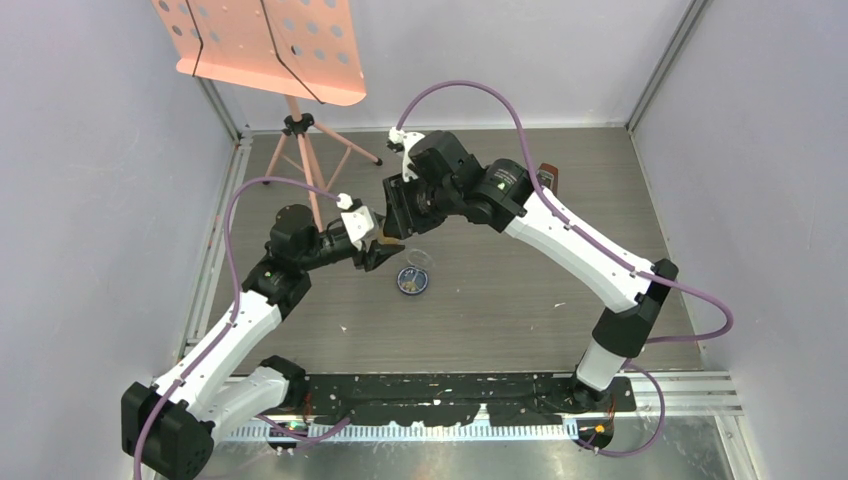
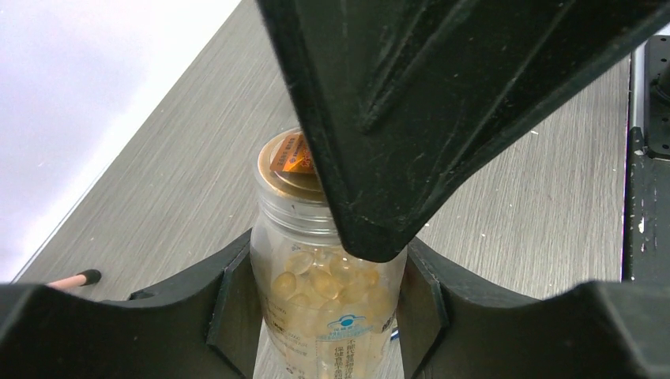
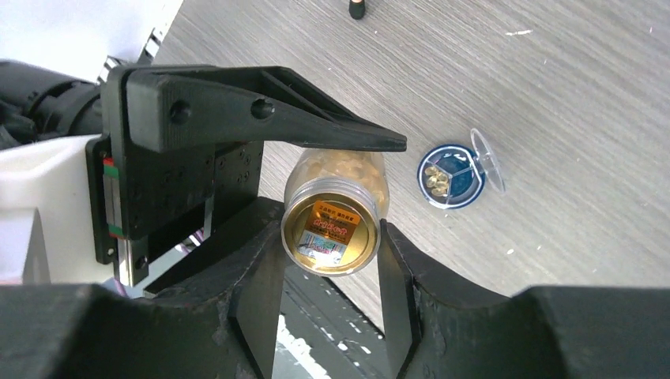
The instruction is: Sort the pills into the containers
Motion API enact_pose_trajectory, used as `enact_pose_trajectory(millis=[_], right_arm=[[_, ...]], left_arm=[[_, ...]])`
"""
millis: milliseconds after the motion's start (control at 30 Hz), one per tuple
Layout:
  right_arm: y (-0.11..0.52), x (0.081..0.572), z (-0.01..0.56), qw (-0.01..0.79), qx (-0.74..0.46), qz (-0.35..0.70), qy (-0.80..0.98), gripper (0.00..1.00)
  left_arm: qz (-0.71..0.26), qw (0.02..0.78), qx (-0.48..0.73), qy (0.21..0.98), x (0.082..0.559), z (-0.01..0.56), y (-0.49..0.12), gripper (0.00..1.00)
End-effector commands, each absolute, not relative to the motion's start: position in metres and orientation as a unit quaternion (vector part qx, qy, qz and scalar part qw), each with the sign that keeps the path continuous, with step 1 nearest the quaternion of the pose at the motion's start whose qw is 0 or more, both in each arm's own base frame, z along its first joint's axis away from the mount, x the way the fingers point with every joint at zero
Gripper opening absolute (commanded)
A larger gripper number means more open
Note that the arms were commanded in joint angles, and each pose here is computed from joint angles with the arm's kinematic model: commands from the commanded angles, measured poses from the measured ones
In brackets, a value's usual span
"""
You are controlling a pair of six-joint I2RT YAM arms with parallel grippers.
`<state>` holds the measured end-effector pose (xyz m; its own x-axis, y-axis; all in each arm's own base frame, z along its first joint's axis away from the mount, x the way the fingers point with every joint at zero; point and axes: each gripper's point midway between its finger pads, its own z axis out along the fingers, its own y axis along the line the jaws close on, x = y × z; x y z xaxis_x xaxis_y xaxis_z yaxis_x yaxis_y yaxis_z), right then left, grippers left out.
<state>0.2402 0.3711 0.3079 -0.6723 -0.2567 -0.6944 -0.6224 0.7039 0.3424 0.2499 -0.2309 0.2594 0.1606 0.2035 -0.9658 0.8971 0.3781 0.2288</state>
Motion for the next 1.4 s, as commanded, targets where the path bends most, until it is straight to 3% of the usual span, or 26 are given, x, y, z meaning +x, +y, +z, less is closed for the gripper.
enact_pose_trajectory(millis=[0,267,367,433,633,833,967,1100,1167,1233,1267,1300,1333,1367], right_arm=[[0.379,0.266,0.335,0.342,-0.111,0.314,0.879,0.05],[0.379,0.265,0.349,0.343,-0.104,0.32,0.877,0.09],[0.378,0.265,0.347,0.357,-0.152,0.31,0.868,0.42],[0.379,0.263,0.339,0.361,-0.186,0.301,0.863,0.54],[0.376,0.261,0.312,0.355,-0.223,0.266,0.868,0.7],[0.38,0.261,0.302,0.35,-0.233,0.258,0.87,0.69],[0.388,0.253,0.301,0.333,-0.246,0.28,0.866,0.49],[0.394,0.247,0.303,0.322,-0.254,0.295,0.863,0.38],[0.393,0.249,0.304,0.325,-0.25,0.291,0.864,0.34],[0.389,0.254,0.306,0.336,-0.244,0.28,0.866,0.33],[0.387,0.255,0.308,0.34,-0.243,0.279,0.865,0.33],[0.381,0.261,0.309,0.354,-0.234,0.264,0.866,0.33],[0.377,0.266,0.309,0.359,-0.228,0.256,0.868,0.32],[0.371,0.271,0.311,0.368,-0.221,0.245,0.869,0.32]], left_arm=[[-0.265,0.649,0.481,0.527,0.254,0.293,-0.232,0.0],[-0.263,0.646,0.481,0.531,0.256,0.29,-0.232,0.0],[-0.262,0.644,0.48,0.535,0.258,0.288,-0.232,0.0],[-0.261,0.644,0.478,0.537,0.26,0.288,-0.232,0.0],[-0.257,0.648,0.473,0.539,0.267,0.29,-0.233,0.0],[-0.256,0.648,0.47,0.542,0.269,0.289,-0.234,0.03],[-0.252,0.652,0.462,0.545,0.273,0.29,-0.233,0.06],[-0.249,0.658,0.453,0.547,0.276,0.292,-0.232,0.1],[-0.248,0.66,0.45,0.548,0.277,0.292,-0.231,0.17],[-0.246,0.66,0.446,0.552,0.279,0.29,-0.23,0.31],[-0.246,0.659,0.444,0.555,0.278,0.289,-0.23,0.47],[-0.245,0.658,0.441,0.558,0.279,0.287,-0.229,0.91],[-0.246,0.656,0.439,0.563,0.279,0.286,-0.228,0.98],[-0.246,0.653,0.437,0.567,0.279,0.283,-0.228,0.99]])
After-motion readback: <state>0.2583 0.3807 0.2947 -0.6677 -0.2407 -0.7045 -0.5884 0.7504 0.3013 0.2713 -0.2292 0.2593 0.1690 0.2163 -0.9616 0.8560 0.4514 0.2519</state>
